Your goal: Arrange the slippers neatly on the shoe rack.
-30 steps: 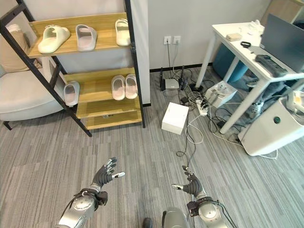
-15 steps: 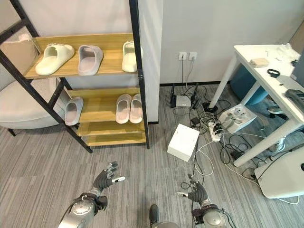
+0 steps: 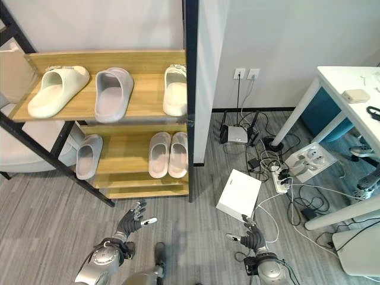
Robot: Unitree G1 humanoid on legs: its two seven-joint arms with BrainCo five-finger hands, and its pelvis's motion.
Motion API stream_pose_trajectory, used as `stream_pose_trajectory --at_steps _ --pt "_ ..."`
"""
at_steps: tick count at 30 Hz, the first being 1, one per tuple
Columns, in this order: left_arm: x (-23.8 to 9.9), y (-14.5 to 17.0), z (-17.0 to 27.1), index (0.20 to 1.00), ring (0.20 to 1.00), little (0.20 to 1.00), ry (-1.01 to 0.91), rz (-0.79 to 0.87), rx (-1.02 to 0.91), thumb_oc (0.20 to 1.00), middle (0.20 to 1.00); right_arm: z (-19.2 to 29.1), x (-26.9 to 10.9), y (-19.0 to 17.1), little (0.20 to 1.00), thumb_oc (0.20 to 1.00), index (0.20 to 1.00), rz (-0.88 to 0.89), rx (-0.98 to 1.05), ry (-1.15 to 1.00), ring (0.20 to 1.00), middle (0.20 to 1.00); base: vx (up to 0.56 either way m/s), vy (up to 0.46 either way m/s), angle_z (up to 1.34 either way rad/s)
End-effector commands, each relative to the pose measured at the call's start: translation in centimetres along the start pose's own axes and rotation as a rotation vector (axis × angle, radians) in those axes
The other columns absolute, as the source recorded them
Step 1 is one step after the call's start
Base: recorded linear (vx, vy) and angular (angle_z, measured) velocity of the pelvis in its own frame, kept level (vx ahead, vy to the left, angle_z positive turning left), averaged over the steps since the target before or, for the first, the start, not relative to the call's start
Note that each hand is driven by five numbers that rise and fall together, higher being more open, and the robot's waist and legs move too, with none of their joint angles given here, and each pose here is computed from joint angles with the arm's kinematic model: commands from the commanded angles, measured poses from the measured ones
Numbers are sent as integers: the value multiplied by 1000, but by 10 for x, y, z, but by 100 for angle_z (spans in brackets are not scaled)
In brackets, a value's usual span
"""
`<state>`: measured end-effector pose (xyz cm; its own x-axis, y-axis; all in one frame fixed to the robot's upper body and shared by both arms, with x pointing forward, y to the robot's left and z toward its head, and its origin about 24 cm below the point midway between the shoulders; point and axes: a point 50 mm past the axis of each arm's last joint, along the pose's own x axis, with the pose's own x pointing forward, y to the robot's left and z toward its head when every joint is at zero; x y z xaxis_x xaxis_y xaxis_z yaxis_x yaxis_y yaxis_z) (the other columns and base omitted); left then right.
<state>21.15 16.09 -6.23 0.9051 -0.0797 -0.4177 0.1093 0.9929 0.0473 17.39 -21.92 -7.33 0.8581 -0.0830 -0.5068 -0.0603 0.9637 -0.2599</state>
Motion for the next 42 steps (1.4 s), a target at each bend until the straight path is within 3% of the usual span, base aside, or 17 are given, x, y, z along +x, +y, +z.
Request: stream_pose_trajectory --at_steps 1,11,26,42 --pt "4 14 24 1000 1000 1000 -118 19 36 1000 1000 29 7 10 1000 1000 1000 30 23 -130 1000 1000 397 415 -35" --pt "6 11 35 1000 1000 1000 -159 -17 58 1000 1000 37 12 17 1000 1000 1000 56 8 -155 1000 1000 112 -16 17" --pt "-1 -4 24 1000 1000 1000 -129 -67 14 1000 1000 26 7 -4 1000 1000 1000 1 5 -129 1000 1000 -14 -65 -1" --pt "-4 3 14 1000 1000 1000 -85 -72 74 1000 1000 28 11 19 1000 1000 1000 53 13 -114 1000 1000 -36 64 -17"
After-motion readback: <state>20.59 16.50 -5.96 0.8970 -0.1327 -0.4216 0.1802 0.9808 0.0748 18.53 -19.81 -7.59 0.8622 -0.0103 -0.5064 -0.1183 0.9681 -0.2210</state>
